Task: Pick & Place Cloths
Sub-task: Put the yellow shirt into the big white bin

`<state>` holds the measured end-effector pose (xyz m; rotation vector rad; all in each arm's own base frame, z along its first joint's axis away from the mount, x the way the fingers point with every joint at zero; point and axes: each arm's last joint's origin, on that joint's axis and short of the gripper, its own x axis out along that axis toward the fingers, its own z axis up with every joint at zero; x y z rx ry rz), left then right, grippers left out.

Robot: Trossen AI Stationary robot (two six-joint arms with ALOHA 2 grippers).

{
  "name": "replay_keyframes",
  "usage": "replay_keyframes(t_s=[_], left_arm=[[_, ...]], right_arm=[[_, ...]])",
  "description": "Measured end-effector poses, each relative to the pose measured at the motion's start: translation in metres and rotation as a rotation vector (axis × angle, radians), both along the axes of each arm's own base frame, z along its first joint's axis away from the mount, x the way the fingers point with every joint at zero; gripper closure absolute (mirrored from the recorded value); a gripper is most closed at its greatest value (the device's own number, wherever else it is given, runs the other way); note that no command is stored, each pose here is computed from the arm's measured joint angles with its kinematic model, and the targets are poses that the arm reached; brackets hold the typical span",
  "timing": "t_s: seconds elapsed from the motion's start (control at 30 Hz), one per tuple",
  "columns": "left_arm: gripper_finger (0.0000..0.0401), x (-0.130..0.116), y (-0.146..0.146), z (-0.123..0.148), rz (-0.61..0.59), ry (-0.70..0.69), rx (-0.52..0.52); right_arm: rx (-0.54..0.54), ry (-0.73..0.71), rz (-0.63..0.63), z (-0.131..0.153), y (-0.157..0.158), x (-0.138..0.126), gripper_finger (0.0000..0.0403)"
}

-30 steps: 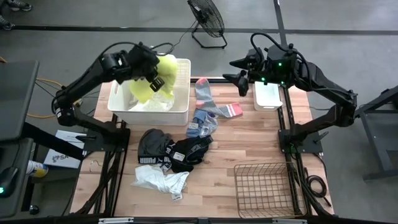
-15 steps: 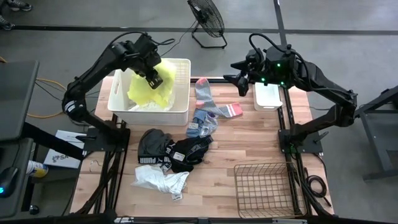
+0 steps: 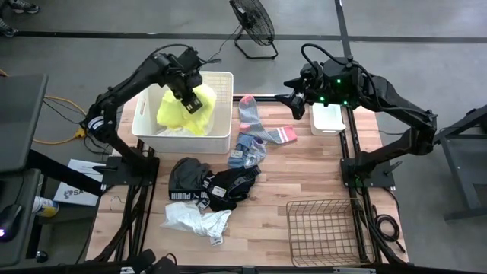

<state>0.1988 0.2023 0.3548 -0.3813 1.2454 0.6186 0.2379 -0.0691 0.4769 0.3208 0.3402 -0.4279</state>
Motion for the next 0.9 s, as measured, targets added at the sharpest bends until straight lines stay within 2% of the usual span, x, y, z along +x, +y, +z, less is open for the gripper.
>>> replay_keyframes(t_s=[0.2, 0.6, 0.73, 0.9], left_arm=[[0.0325, 0.004, 0.005, -0.038, 0.002, 0.026, -0.020], [0.0323, 0.005, 0.006, -0.097, 0.032, 0.033, -0.033], [0.0322, 0.004, 0.005, -0.109, 0.039, 0.035, -0.039], [0.0320, 0.004, 0.004, -0.112, 0.058, 0.027, -0.045]], right_arm=[[-0.001, 0.001, 0.000, 0.000, 0.000, 0.000, 0.0106], [-0.006, 0.003, 0.006, 0.000, 0.000, 0.000, 0.0106], [-0.005, 0.003, 0.007, 0.000, 0.000, 0.000, 0.0106], [-0.005, 0.003, 0.007, 0.000, 0.000, 0.000, 0.0106]])
